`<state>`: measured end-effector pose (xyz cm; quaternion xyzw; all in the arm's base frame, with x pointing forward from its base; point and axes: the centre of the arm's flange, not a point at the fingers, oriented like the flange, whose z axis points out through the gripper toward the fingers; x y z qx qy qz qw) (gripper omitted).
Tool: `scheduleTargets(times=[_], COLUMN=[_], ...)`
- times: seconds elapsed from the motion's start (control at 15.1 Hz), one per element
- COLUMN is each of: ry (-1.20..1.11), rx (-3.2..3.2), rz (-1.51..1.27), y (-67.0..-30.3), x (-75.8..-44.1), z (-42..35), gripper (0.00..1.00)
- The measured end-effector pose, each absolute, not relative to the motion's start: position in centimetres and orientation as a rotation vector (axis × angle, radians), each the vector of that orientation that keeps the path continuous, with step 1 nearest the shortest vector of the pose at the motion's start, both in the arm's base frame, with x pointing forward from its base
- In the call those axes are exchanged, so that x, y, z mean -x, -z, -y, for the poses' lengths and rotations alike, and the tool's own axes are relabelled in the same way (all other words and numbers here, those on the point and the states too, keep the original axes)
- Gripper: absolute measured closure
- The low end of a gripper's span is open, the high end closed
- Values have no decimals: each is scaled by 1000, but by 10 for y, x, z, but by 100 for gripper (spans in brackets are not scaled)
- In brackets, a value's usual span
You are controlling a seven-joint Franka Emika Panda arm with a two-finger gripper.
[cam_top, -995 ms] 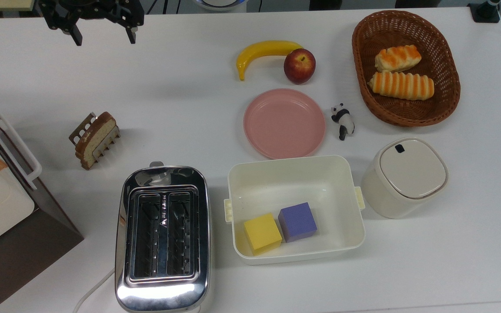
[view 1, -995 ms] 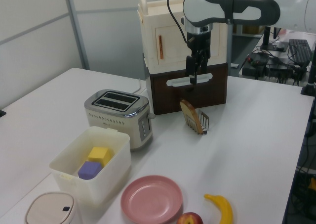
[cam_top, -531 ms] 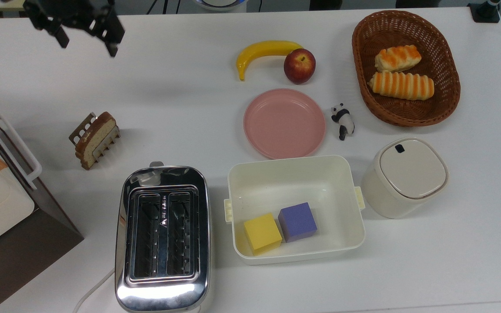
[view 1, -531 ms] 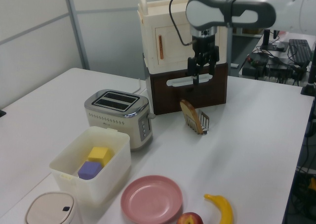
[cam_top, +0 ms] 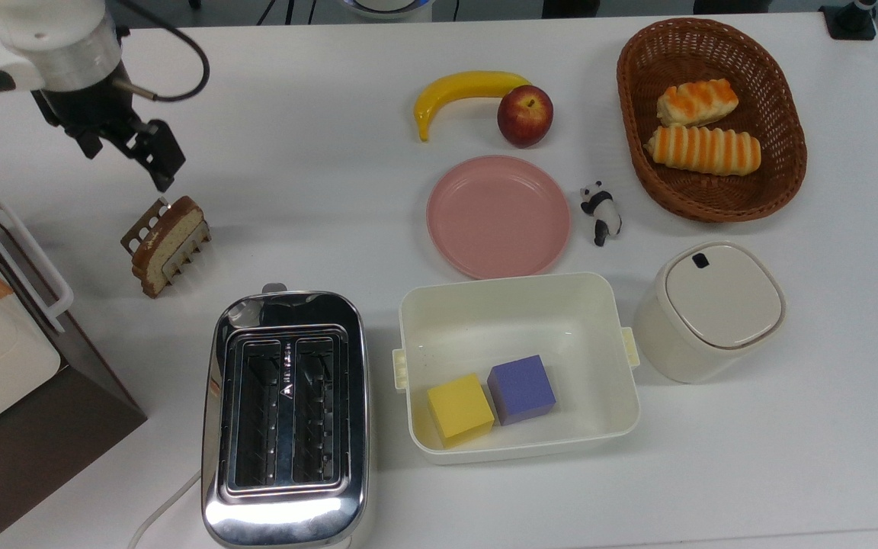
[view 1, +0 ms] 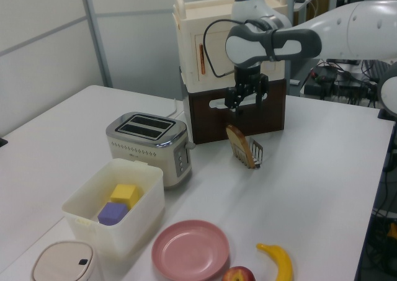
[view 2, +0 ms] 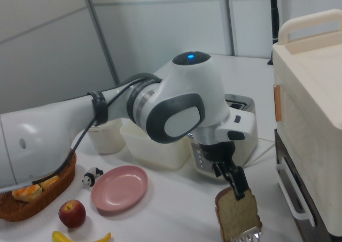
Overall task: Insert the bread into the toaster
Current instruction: 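Move the gripper down to the bread slice in the wire rack, then close the gripper on the bread slice's crust edge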
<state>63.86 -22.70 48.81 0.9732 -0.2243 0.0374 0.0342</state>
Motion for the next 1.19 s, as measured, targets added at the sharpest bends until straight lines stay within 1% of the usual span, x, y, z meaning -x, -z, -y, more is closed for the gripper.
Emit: scheduleTargets(times=[0.07,0.2,0.4,0.6,0.8,0.86,0.93,0.99,1.06,1.13,1.19], ry=[-135,-137,-120,-106,-97,-92,-91,-94,-97,-101,-101], rx=[-2980,-2973,-2975,-2981,-2987,-2988,-2988,-2987,-2987,-2986,-2986], rz=[723,737,728,721,704,700,698,697,697,697,697], y=[-480,-468,-453,-445,-441,-439,-437,-435,-434,-434,-434], x=[-644,-649,-655,-659,-662,-663,-664,-665,-665,-666,-666], z=[228,229,225,217,210,208,208,208,208,208,208], gripper=[0,4,5,5,9,18,30,38,38,48,59])
